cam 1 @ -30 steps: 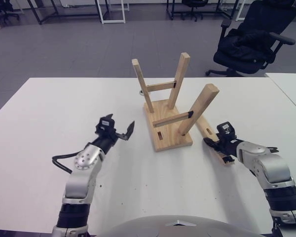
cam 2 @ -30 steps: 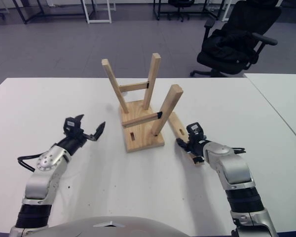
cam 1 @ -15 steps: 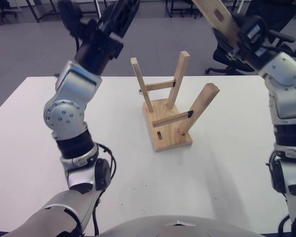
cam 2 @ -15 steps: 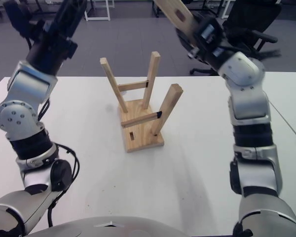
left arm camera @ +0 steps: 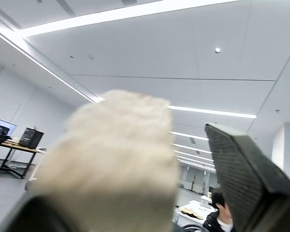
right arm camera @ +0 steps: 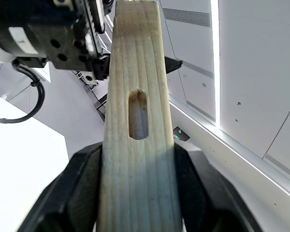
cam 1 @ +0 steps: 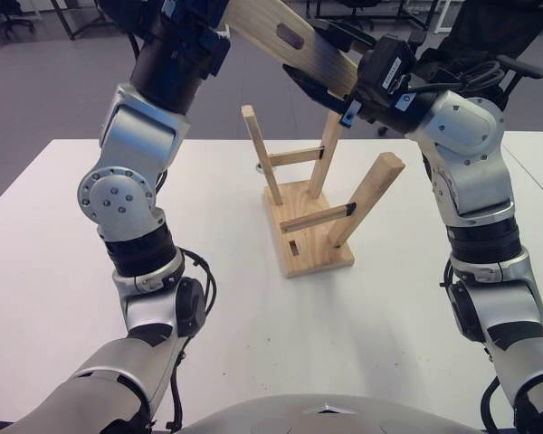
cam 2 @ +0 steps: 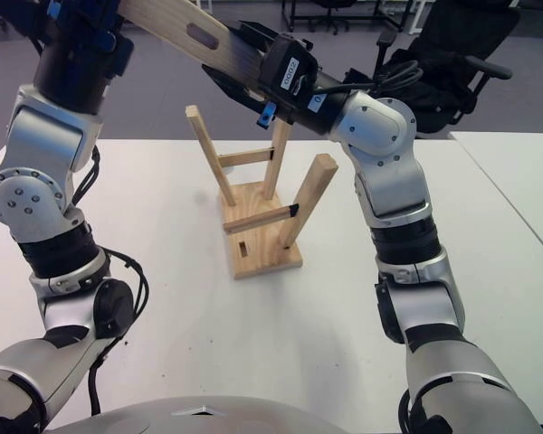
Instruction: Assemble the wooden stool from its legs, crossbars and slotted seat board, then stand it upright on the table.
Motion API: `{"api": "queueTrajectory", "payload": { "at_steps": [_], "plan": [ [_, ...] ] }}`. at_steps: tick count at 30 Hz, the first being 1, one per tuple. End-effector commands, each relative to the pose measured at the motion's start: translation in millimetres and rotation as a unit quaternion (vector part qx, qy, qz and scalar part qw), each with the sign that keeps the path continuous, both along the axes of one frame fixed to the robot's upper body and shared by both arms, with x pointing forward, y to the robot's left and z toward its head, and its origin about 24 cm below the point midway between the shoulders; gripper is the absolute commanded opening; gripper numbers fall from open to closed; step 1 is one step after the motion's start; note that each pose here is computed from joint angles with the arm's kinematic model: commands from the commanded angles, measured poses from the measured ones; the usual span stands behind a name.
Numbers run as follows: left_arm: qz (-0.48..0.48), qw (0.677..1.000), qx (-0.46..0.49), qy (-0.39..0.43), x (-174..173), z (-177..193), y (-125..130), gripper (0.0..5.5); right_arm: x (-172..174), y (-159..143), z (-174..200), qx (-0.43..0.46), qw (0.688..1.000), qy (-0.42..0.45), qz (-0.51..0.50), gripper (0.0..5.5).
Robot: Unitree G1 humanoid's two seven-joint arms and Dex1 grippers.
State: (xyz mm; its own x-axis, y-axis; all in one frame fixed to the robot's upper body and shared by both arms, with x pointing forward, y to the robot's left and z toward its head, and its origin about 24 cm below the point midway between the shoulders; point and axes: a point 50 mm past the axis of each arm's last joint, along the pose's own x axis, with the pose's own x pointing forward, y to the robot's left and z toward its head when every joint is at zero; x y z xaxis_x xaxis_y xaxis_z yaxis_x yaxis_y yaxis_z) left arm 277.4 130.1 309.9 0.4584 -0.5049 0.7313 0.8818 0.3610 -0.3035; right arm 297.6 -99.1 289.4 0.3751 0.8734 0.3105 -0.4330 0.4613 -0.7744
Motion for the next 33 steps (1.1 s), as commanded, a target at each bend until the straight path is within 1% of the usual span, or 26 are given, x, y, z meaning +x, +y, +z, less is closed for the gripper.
{"api": "queueTrajectory", "payload": {
  "at_steps": [1, 8, 11, 14, 15, 16, 18, 21, 23, 25, 27, 29, 31, 33],
  "plan": [
    [0.008, 1.0, 0.011, 0.002, -3, -10, -5, 2.72, -3, 0, 0, 0.007, 1.0, 0.001, 0.002, 2.07],
    [0.035, 0.999, 0.006, -0.004, -2, -10, -4, 1.47, -6, 2, -2, 0.004, 1.0, 0.0, 0.004, 2.07],
    [0.048, 0.999, 0.003, 0.002, -1, -12, -2, 1.05, -6, 3, -2, 0.002, 1.0, 0.002, 0.003, 2.07],
    [0.051, 0.999, -0.007, 0.004, -2, -13, -1, 1.05, -4, 3, -3, -0.004, 1.0, 0.009, 0.003, 2.07],
    [0.05, 0.999, -0.01, 0.002, -3, -13, 0, 1.05, -4, 3, -4, -0.01, 1.0, 0.013, 0.002, 2.44],
    [0.049, 0.999, -0.011, 0.001, -4, -13, 0, 1.04, -4, 4, -5, -0.014, 1.0, 0.013, 0.001, 2.62],
    [0.058, 0.998, -0.017, 0.004, -5, -14, 3, 1.04, -3, 6, -5, -0.014, 1.0, 0.012, 0.001, 3.15],
    [0.089, 0.996, -0.013, 0.004, -9, -18, 17, 1.04, -5, 7, -7, -0.031, 0.999, 0.013, -0.002, 3.73],
    [0.118, 0.993, 0.012, -0.005, -18, -18, 28, 1.04, -11, 4, 1, -0.025, 1.0, 0.004, -0.006, 4.16],
    [0.146, 0.988, 0.056, -0.002, -29, -24, 36, 1.04, -9, -13, 18, 0.017, 0.999, 0.007, -0.039, 4.53],
    [0.174, 0.979, 0.106, 0.02, -38, -38, 42, 1.04, 1, -42, 25, 0.059, 0.993, 0.032, -0.1, 4.88],
    [0.202, 0.968, 0.139, 0.058, -44, -57, 46, 1.03, 6, -70, 23, 0.093, 0.981, 0.064, -0.157, 4.95],
    [0.236, 0.954, 0.142, 0.123, -49, -84, 46, 1.03, 13, -98, 3, 0.108, 0.961, 0.105, -0.232, 4.95],
    [0.266, 0.938, 0.132, 0.182, -52, -106, 45, 1.03, 17, -120, -24, 0.096, 0.939, 0.133, -0.302, 4.95]
  ]
}}
